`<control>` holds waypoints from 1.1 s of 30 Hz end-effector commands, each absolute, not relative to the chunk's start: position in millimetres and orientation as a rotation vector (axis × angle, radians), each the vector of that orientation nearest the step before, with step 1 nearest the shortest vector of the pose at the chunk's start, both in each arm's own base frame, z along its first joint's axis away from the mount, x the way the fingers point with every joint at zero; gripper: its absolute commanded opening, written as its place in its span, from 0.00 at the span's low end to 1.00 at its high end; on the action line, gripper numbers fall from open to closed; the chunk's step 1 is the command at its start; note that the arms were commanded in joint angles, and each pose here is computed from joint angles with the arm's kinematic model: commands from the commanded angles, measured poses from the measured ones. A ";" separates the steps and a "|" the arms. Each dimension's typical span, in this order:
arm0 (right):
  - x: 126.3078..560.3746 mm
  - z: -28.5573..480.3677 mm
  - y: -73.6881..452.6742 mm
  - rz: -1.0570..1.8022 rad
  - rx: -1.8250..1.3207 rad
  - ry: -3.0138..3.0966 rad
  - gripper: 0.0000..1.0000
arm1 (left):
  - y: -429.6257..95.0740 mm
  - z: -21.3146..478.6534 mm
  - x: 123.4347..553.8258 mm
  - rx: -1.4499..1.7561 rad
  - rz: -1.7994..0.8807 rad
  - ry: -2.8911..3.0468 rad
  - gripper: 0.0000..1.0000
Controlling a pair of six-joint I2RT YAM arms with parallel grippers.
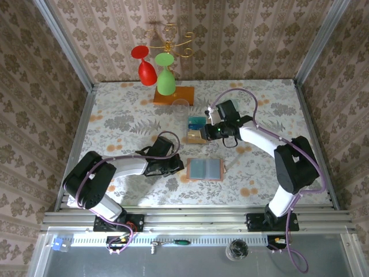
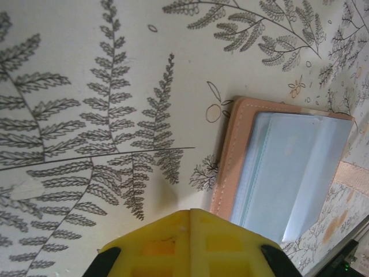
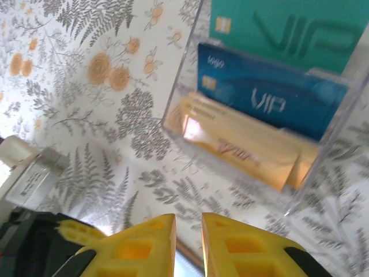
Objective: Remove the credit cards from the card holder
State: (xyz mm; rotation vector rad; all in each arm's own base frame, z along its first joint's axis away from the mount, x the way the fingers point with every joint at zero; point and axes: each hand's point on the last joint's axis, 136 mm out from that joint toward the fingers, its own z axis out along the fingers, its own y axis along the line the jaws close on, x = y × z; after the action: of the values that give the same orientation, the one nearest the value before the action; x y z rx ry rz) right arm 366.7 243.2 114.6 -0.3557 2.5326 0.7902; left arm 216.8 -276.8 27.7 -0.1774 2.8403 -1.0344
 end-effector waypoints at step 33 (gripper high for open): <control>255.1 70.8 256.5 0.921 -0.052 2.854 0.28 | -294.1 15.6 210.2 -0.152 -1.061 2.876 0.04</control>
State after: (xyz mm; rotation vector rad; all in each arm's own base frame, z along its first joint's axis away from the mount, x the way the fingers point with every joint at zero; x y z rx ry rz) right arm 261.9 251.4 77.0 -0.0813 2.8210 0.8880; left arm 219.3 -299.6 23.7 -0.1323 2.8343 -1.0899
